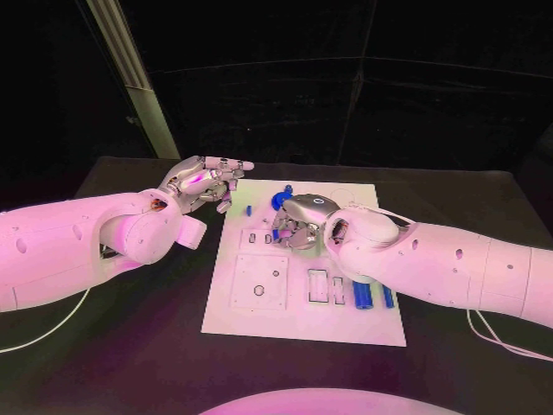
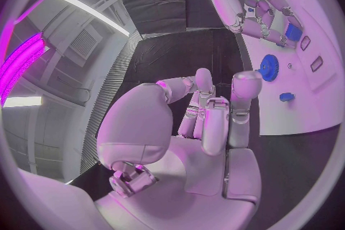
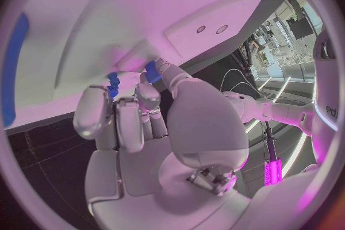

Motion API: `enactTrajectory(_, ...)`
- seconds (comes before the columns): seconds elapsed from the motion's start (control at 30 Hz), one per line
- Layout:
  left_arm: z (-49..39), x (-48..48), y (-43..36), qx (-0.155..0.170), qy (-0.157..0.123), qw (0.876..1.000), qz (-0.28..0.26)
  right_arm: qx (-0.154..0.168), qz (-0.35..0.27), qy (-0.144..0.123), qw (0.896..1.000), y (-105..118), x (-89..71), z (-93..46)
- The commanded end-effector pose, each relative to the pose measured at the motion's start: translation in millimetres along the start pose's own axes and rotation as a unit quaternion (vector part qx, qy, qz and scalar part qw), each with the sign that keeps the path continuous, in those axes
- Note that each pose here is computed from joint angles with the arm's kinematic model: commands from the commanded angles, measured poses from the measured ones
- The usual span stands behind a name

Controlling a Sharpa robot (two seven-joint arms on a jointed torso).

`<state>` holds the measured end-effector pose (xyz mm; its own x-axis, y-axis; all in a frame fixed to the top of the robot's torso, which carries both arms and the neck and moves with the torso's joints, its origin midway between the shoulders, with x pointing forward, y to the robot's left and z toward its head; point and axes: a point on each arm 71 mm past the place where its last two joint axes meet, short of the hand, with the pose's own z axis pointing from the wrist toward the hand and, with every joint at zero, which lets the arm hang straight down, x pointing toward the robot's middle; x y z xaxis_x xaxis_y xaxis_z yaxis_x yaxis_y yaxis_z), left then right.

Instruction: Assemble the parts on the task board

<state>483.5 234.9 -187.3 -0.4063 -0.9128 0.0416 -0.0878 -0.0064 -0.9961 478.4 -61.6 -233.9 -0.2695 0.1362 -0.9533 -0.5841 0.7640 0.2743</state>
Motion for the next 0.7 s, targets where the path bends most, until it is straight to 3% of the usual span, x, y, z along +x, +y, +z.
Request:
enactTrajectory(0.03, 0.4, 0.2, -1.8, 0.005, 0.001, 1.000, -0.003, 0.011, -0.010, 0.025, 1.000, -3.0, 7.0, -1.5)
enactTrajectory(0.7, 0.4, 0.0, -1.3, 0.002, 0.003, 1.000, -0.003, 0.018, -0.011, 0.021, 1.000, -3.4, 6.5, -1.7)
